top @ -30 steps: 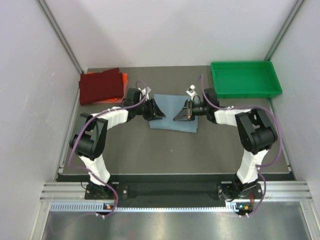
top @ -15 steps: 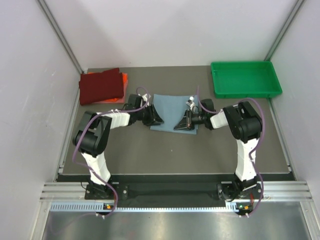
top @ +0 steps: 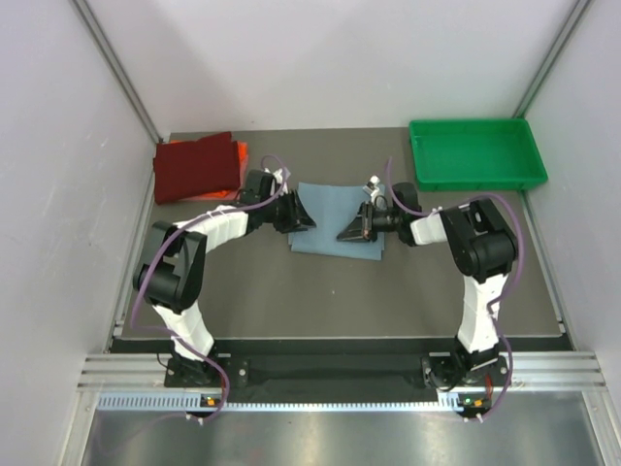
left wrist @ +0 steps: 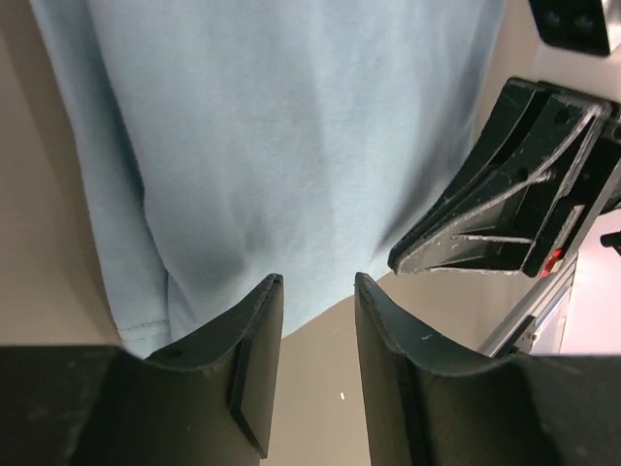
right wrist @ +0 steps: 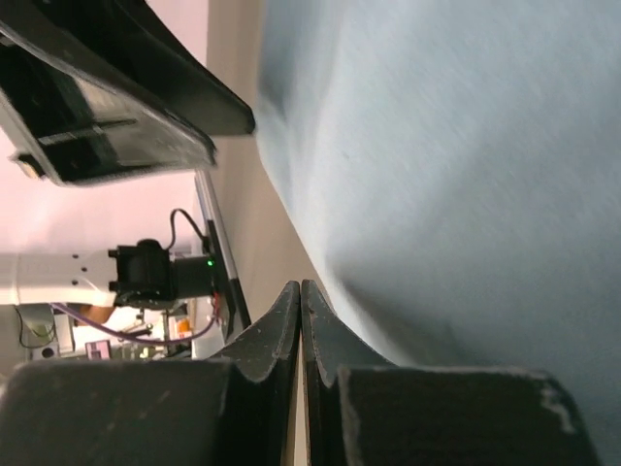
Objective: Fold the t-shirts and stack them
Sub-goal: Neatly place the folded tshirt to the corner
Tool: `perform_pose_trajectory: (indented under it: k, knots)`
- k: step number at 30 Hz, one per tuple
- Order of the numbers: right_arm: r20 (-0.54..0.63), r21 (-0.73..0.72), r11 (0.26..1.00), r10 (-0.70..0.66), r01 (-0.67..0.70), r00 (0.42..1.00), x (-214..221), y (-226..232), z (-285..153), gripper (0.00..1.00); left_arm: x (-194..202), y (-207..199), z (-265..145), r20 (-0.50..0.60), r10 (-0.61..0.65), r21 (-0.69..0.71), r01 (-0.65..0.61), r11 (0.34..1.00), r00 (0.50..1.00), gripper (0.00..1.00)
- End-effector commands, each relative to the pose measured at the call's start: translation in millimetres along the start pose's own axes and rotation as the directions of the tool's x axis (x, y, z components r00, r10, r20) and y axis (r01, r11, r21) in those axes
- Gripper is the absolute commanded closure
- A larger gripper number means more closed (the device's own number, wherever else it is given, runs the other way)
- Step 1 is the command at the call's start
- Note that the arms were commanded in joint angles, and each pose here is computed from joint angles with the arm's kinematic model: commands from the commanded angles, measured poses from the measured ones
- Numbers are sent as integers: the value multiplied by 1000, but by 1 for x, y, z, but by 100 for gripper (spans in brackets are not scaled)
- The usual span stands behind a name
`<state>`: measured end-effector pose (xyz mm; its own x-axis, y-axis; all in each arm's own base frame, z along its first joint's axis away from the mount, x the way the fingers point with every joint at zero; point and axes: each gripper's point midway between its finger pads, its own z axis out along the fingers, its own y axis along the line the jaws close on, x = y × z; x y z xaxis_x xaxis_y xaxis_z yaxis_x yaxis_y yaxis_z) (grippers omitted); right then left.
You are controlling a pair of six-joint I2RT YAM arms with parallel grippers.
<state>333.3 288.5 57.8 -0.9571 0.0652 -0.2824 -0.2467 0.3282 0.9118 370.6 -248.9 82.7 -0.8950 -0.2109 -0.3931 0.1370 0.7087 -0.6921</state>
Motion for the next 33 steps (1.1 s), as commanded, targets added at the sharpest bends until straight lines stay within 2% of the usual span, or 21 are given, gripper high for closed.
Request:
perform_pose_trajectory:
  k: [1,6,8,11,15,18,21,25,29,33]
  knots:
    - [63,-71,994,-83,88,995,-27,31,9,100,-5,-12,-5,20,47,11,-47,999,999,59]
    - [76,-34,999,-23,25,997,-23,-1,17,100,22,19,4,-21,24,-55,-25,998,999,59]
    - [76,0,1000,-5,5,997,-19,-18,15,100,32,41,6,-23,8,-127,-11,992,1000,59]
    - [78,25,999,28,-30,997,-11,-38,11,100,34,54,6,-10,-3,-168,1,986,1000,59]
    - [82,14,1000,5,-7,997,-14,-29,8,100,24,49,4,-3,-13,-187,13,982,1000,59]
    - [88,-5,1000,-28,28,996,-21,-8,2,100,4,31,-9,23,3,-194,1,981,1000,59]
    - [95,12,998,-58,57,994,-33,5,-4,100,-33,5,-29,105,55,-188,-34,982,993,57]
    - [125,6,998,-61,61,990,-51,9,-11,100,-41,-12,-30,116,66,-138,-50,989,991,56]
    - [130,7,999,-50,49,990,-57,4,-12,100,-24,8,-13,72,35,-140,-25,990,997,56]
    - [130,28,999,-20,16,991,-52,-10,-16,100,0,46,1,26,19,-226,-12,974,999,56]
